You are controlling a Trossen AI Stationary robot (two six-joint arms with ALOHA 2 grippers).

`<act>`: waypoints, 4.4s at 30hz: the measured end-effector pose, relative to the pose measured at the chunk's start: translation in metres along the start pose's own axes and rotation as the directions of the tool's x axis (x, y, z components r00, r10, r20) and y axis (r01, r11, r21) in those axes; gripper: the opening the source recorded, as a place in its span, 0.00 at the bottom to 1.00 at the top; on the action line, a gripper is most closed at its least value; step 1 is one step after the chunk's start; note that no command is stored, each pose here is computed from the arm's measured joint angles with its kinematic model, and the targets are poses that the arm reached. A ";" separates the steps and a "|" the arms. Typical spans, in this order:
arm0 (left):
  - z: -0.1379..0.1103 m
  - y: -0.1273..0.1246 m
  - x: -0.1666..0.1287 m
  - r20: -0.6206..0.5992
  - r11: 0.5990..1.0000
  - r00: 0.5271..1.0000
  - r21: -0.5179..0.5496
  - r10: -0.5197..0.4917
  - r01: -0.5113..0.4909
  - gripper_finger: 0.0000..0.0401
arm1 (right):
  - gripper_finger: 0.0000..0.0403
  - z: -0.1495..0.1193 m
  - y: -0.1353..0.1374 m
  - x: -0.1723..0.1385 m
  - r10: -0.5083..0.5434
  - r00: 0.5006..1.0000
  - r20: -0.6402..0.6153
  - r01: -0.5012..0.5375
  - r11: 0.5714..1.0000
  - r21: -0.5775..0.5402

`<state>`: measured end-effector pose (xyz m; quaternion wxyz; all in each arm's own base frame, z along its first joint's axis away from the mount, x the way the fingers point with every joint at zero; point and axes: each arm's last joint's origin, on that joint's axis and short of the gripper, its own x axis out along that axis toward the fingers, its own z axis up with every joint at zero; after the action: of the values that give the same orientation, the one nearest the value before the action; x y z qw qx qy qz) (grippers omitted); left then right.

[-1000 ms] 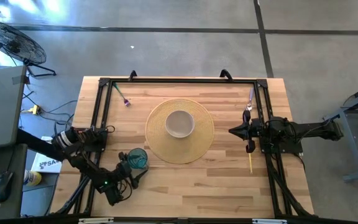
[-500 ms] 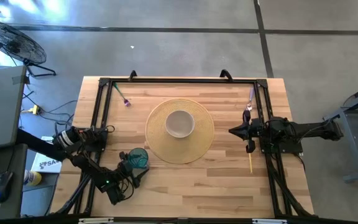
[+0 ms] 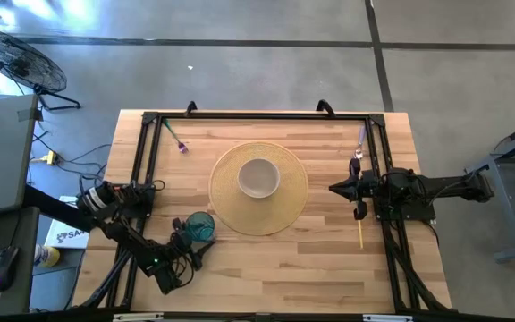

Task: Pick & Place Utensil
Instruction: Put the blue cup on the brown placemat to the top right of the white bowl

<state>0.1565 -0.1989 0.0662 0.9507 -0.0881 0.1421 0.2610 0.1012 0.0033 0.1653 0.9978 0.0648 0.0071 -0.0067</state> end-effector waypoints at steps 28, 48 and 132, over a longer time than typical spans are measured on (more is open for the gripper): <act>0.060 0.004 -0.021 -0.025 0.998 0.998 -0.038 -0.050 0.049 0.79 | 0.03 0.002 -0.001 0.000 -0.038 0.999 0.022 0.038 0.999 -0.002; 0.101 0.006 -0.007 -0.088 0.998 0.994 -0.036 -0.059 0.056 0.80 | 0.03 0.031 0.017 0.020 0.231 0.926 0.298 -0.250 0.968 0.028; 0.188 -0.001 0.117 0.144 0.932 0.927 0.171 -0.346 0.321 0.80 | 0.99 0.041 0.079 0.229 -0.003 0.996 -0.090 -0.005 0.996 -0.086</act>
<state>0.2961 -0.0994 0.2067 0.9938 -0.0193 0.0608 0.0909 0.3317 0.0739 0.2123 0.9984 0.0222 0.0525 -0.0032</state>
